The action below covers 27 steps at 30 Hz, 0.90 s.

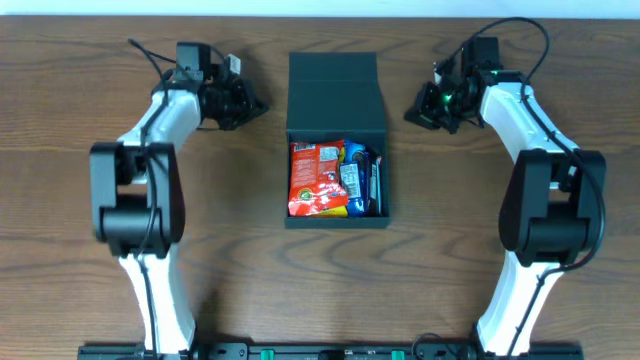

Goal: Pack container
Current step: 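Raise both grippers to the box lid's back corners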

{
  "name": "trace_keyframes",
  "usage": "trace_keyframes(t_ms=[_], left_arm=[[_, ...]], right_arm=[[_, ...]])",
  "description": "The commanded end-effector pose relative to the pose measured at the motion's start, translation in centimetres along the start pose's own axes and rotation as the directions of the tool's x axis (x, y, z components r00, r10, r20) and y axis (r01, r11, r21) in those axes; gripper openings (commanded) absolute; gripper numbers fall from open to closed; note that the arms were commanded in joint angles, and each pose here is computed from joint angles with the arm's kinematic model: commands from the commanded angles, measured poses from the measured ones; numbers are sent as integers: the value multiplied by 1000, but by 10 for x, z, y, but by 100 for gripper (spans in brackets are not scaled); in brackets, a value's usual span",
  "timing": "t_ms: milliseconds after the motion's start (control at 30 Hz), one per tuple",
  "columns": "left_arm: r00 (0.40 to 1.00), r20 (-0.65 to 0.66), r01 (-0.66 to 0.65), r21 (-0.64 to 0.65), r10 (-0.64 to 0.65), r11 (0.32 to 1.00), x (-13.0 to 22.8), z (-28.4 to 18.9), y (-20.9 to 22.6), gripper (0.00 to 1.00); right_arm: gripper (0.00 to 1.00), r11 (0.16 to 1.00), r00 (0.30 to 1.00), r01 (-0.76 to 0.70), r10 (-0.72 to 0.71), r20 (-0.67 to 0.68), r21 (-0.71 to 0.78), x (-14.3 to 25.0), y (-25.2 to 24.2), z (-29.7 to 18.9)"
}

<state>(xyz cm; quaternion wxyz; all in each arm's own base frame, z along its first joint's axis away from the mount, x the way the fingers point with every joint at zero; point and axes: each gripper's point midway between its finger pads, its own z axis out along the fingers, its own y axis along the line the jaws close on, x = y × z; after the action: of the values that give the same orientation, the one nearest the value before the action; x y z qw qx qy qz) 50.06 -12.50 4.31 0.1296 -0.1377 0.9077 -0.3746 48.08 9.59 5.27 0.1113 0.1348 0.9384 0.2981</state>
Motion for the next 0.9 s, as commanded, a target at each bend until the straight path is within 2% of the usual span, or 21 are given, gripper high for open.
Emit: trace_keyframes(t_ms=[0,133,333,533,867], left_arm=[[999,-15,38,15,-37,999,-15,7,-7,6],[996,-57,68,60,-64,996,-20,18,-13,6],[991,-94,105,62,-99,993,-11,31,-16,6],[983,-153,110,62,-99,992,8,40,-27,6],[973,-186,148,38,-139,988,17,45,-18,6]], right_arm=[[1,999,1000,3,-3,1,-44,-4,2,8],[2,993,1000,-24,24,-5,-118,-9,7,23],[2,989,997,-59,51,-62,-134,4,6,47],[2,987,996,-27,13,-89,-156,14,17,66],[2,966,996,28,-47,-70,-258,10,40,68]])
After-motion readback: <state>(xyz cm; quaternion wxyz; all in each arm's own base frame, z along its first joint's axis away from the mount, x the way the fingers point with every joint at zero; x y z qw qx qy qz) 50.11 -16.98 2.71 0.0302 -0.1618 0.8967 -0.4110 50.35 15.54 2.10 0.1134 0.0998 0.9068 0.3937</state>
